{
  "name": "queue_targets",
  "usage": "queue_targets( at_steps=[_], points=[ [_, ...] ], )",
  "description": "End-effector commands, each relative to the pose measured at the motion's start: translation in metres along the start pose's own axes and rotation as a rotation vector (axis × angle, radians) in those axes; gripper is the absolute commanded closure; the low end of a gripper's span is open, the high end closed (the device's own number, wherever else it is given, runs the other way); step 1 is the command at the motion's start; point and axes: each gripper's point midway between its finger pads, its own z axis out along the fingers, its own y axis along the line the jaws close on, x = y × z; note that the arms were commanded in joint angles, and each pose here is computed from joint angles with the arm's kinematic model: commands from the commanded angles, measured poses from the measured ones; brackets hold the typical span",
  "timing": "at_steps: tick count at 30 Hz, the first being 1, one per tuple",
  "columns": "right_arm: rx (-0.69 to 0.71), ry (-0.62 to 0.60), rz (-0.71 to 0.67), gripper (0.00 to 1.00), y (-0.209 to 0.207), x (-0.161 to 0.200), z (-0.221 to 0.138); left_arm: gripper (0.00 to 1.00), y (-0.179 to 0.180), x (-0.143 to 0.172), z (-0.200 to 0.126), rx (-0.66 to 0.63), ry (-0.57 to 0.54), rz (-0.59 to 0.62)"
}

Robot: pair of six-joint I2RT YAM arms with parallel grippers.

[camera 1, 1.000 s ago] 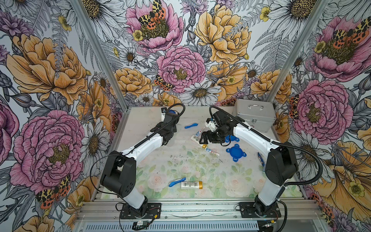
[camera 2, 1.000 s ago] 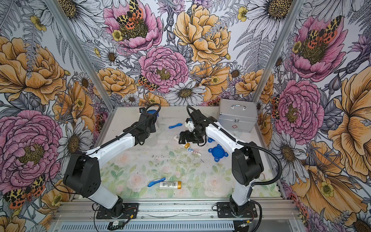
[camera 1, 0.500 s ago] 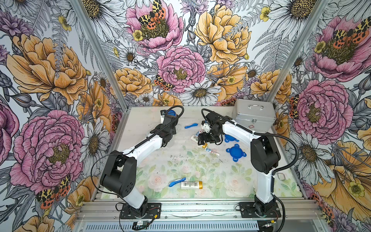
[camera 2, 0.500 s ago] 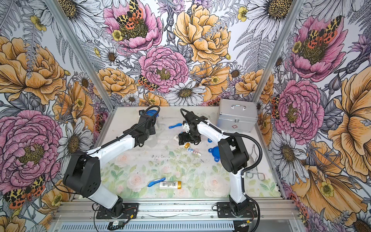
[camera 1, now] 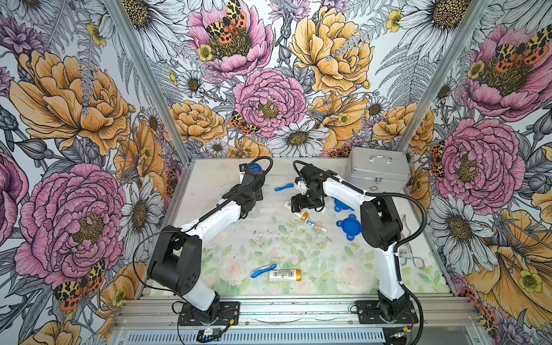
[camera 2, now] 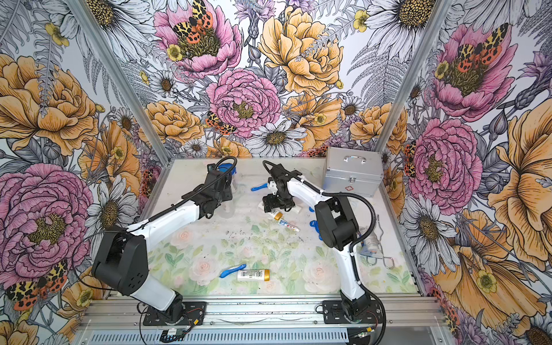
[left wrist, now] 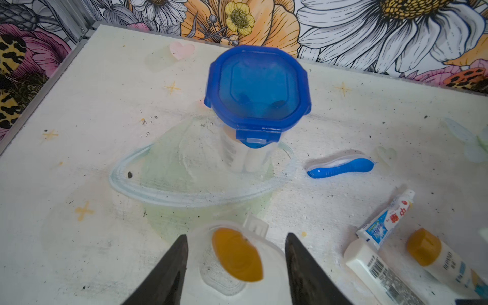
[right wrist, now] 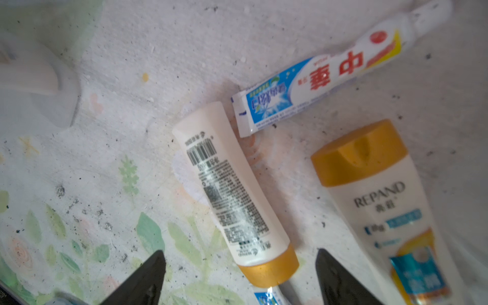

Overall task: Pack away toiletry kits
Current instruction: Place the toiletry item into the container.

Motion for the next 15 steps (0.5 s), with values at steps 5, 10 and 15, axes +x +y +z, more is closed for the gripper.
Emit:
queue_targets(
  at_steps=[5,10,15],
  points=[
    [-0.021,-0.030,-0.044,0.13,0.012,-0.031,0.021,0.41,0.001,-0.001,-0.016,0.074,0.022,-0.079],
    [-0.071,-0.021,-0.084,0.17,0.029,-0.037,0.038,0.41,0.010,-0.003,-0.032,0.071,0.020,-0.120],
    [-0.126,0.002,-0.138,0.24,0.055,-0.031,0.048,0.40,0.026,-0.016,-0.053,0.095,0.008,-0.189]
  ],
)
